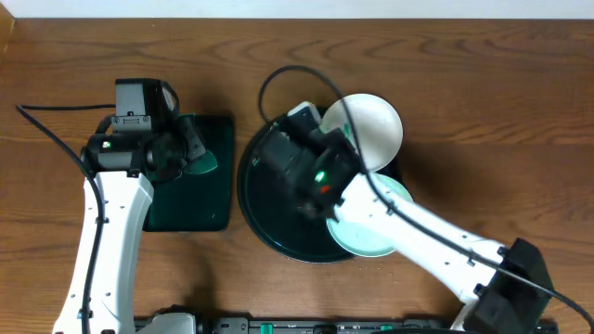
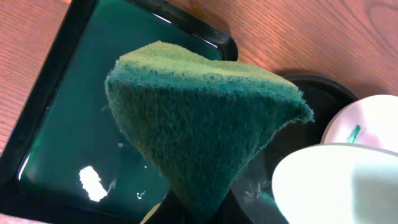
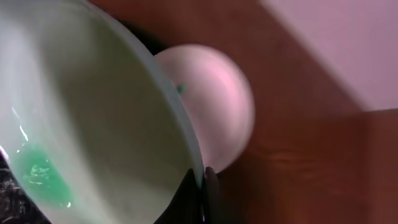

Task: Clean dirty plates on tray and stack at the side
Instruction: 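Lift the held plate with the right gripper and carry it right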

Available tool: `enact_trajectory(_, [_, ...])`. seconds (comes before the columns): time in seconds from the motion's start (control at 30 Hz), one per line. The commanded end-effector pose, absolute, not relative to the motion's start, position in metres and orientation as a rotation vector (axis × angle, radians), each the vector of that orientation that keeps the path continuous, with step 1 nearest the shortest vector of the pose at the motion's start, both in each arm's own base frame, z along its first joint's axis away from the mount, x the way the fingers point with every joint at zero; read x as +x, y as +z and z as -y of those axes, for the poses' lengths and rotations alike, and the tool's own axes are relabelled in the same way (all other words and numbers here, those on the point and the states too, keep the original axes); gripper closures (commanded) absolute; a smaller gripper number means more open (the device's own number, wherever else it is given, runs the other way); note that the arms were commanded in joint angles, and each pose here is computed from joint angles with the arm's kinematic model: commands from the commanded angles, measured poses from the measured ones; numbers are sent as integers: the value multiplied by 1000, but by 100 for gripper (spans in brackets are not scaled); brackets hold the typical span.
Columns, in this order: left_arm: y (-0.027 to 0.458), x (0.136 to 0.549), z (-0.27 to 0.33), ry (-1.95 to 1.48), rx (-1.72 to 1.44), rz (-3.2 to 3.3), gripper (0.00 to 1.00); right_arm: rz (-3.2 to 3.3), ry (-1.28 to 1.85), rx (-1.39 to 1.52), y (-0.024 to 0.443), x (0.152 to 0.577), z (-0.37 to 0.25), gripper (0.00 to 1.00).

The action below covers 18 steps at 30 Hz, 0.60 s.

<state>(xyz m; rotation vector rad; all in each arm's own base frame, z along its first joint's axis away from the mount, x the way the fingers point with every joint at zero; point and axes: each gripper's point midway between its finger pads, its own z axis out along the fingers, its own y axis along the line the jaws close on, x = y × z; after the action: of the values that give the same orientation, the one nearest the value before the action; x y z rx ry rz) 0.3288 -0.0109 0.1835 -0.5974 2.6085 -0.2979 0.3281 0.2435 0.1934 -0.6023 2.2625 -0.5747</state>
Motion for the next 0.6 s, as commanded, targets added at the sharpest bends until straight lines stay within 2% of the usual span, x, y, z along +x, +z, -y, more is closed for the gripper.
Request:
enact_trajectory(0.0, [183,328,8,-272,-575,-2613,93,-2011,-783,-477,248,330,-232,99])
enact_trajectory(0.2, [183,328,8,-272,-575,-2613,93,-1792,-904,-379,287,317,-235,99])
enact_trajectory(0.3, [183,328,8,-272,-575,-2613,93,-1787,-895,-377,288,315,-237,99])
enact_trajectory(0.47, [183,328,8,-272,-575,-2613,93,-1922,-771,-439,262,315,-247,99])
enact_trajectory(0.57, [183,328,8,-272,-575,-2614,93,-2176,-524,-531,217,315,-262,99])
